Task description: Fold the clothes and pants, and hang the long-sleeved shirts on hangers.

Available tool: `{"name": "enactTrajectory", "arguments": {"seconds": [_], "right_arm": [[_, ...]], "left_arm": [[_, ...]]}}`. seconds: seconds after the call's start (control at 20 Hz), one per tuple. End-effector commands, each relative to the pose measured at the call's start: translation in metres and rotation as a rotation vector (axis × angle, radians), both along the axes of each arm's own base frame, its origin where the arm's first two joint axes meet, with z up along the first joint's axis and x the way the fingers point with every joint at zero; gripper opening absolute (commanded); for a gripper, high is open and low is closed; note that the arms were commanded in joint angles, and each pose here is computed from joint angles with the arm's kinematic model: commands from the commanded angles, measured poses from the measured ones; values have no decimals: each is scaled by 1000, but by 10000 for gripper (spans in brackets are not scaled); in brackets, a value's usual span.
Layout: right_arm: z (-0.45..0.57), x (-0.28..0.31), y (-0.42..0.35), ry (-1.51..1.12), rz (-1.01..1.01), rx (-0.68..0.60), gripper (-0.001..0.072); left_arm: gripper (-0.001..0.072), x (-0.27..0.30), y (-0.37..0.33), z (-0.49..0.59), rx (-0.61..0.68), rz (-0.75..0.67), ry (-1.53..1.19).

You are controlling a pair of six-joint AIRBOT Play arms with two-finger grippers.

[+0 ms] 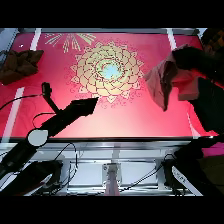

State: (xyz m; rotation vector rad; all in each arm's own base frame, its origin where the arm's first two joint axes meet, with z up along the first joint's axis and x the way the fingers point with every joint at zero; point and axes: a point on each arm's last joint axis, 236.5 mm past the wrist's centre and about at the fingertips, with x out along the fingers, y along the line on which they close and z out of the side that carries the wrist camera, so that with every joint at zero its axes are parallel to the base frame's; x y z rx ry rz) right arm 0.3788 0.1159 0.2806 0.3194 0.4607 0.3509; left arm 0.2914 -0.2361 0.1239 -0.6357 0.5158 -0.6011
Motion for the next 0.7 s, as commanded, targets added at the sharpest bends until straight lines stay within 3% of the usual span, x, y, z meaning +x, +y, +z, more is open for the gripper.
{"name": "enactTrajectory", "arguments": {"seconds": [0.0, 0.2, 0.25, 0.65], "right_arm": [[-7, -14, 45, 30, 123, 9, 16], [-37, -28, 110, 118, 272, 8, 16], [-46, -27, 124, 139, 293, 15, 16], [-50, 7, 177, 58, 280, 127, 16]], "left_arm": [[580, 2, -3, -16, 22, -9, 41], [592, 0, -6, -15, -24, -4, 80], [711, -4, -9, -16, -41, -14, 103], [714, -20, -21, -27, -122, -43, 258]]}}
